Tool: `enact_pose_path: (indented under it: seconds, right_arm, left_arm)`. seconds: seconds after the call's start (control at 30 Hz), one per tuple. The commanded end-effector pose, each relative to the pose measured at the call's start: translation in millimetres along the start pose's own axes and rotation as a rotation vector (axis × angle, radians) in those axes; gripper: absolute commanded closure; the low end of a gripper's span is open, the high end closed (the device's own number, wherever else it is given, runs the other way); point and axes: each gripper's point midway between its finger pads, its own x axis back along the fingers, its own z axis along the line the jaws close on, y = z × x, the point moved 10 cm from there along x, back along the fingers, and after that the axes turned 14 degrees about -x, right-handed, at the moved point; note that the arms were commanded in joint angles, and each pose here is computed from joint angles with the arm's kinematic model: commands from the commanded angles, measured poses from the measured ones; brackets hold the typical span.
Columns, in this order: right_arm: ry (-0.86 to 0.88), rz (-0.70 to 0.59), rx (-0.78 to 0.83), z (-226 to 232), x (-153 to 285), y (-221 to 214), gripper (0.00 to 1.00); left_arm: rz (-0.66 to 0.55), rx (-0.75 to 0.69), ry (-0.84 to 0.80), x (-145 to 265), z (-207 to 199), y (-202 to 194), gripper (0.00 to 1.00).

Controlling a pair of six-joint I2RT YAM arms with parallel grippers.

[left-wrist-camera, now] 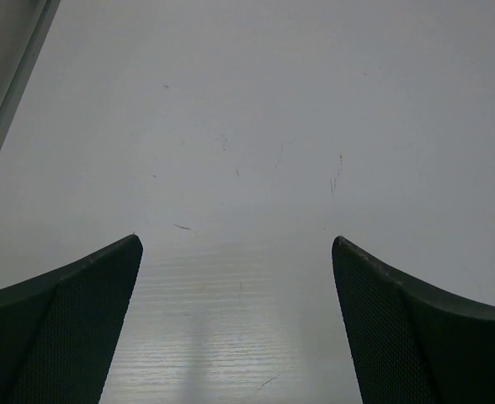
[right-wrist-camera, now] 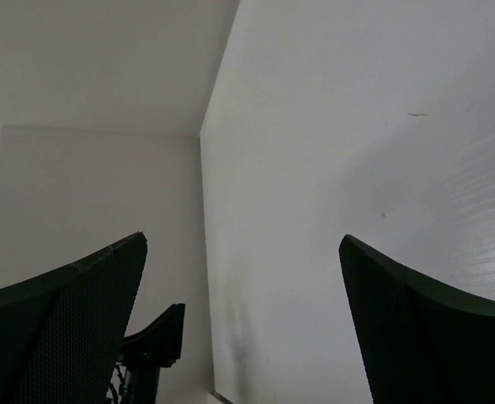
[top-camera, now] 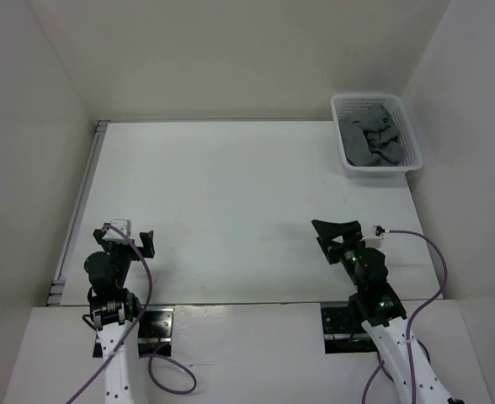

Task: Fold and stack the shorts
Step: Grab the shorts from the pile

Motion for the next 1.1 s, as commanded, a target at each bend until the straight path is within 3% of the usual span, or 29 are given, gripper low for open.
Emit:
enact_pose_path:
  seconds: [0.0,0.07,0.1,0.13,0.17,0.2,0.27,0.33,0.4,0.47,0.5,0.6,0.77,0.8,0.83,0.87,0.9,0.93,1.0,1.07]
  right_arm:
    - [-0.002,-0.041,-0.037,0.8,-0.5,2.9,0.00]
    - [0.124,0.012,0.111,13.7,1.2,0.1,0.00]
    - [0.298,0.082,0.186,34.9,6.8,-5.2,0.00]
    - [0.361,0.069,0.231,50.6,12.5,-4.1,0.01]
    - [0.362,0.001,0.227,60.6,14.7,0.5,0.01]
    - [0.336,-0.029,0.257,64.9,17.9,3.5,0.01]
    - [0.375,-0.100,0.382,94.9,30.4,10.5,0.01]
    - [0.334,-0.121,0.442,122.5,27.1,13.5,0.01]
    - [0.321,-0.146,0.509,165.1,23.1,16.8,0.01]
    - [0.138,-0.115,0.606,174.7,-21.1,17.9,0.01]
    - [0.139,-0.190,0.630,210.6,-25.4,24.2,0.00]
    - [-0.064,-0.386,0.761,241.5,-67.0,43.9,0.00]
    - [-0.304,-0.694,1.013,285.0,-130.9,78.8,0.00]
    - [-0.342,-0.706,1.071,289.6,-141.2,87.4,0.00]
    - [-0.357,-0.722,1.075,294.8,-152.5,104.9,0.00]
    - [-0.378,-0.726,1.065,299.2,-175.9,115.4,0.00]
    - [-0.379,-0.720,1.044,300.0,-186.2,125.1,0.00]
    - [-0.308,-0.678,1.030,311.4,-193.5,148.4,0.00]
    - [-0.316,-0.612,0.975,288.7,-229.0,176.1,0.00]
    - [-0.342,-0.591,0.954,279.6,-246.1,205.5,0.03]
  left_arm:
    - [-0.112,-0.044,0.014,0.2,0.4,6.7,0.00]
    - [-0.115,-0.045,0.004,0.2,-0.4,6.9,0.00]
    - [-0.123,-0.046,-0.023,0.2,-2.4,7.4,0.00]
    - [-0.144,-0.053,-0.054,1.4,-4.1,12.6,0.00]
    - [-0.159,-0.054,-0.133,3.8,-9.9,15.9,0.00]
    - [-0.225,-0.071,-0.311,6.8,-22.8,21.1,0.00]
    - [-0.335,-0.132,-0.375,12.1,-23.8,43.1,0.00]
    - [-0.365,-0.134,-0.588,22.3,-38.7,44.4,0.00]
    - [-0.405,-0.169,-0.564,21.2,-35.8,50.8,0.00]
    - [-0.530,-0.270,-0.433,16.3,-23.9,71.4,0.00]
    - [-0.546,-0.281,-0.403,16.0,-21.4,74.8,0.00]
    - [-0.555,-0.277,-0.330,21.1,-12.0,99.9,0.00]
    - [-0.380,-0.161,-0.218,9.5,12.2,129.0,0.00]
    - [-0.230,-0.079,-0.249,-5.1,16.0,120.8,0.00]
    - [-0.155,-0.043,-0.242,-11.4,21.4,124.2,0.00]
    - [-0.140,-0.035,-0.246,-12.0,31.3,154.2,0.00]
    - [0.084,0.088,-0.344,-27.7,28.9,135.1,0.00]
    - [0.141,0.134,-0.411,-33.5,29.2,140.0,0.00]
    - [0.268,0.208,-0.474,-61.0,38.1,148.9,0.00]
    - [0.341,0.232,-0.458,-84.1,48.0,148.0,0.00]
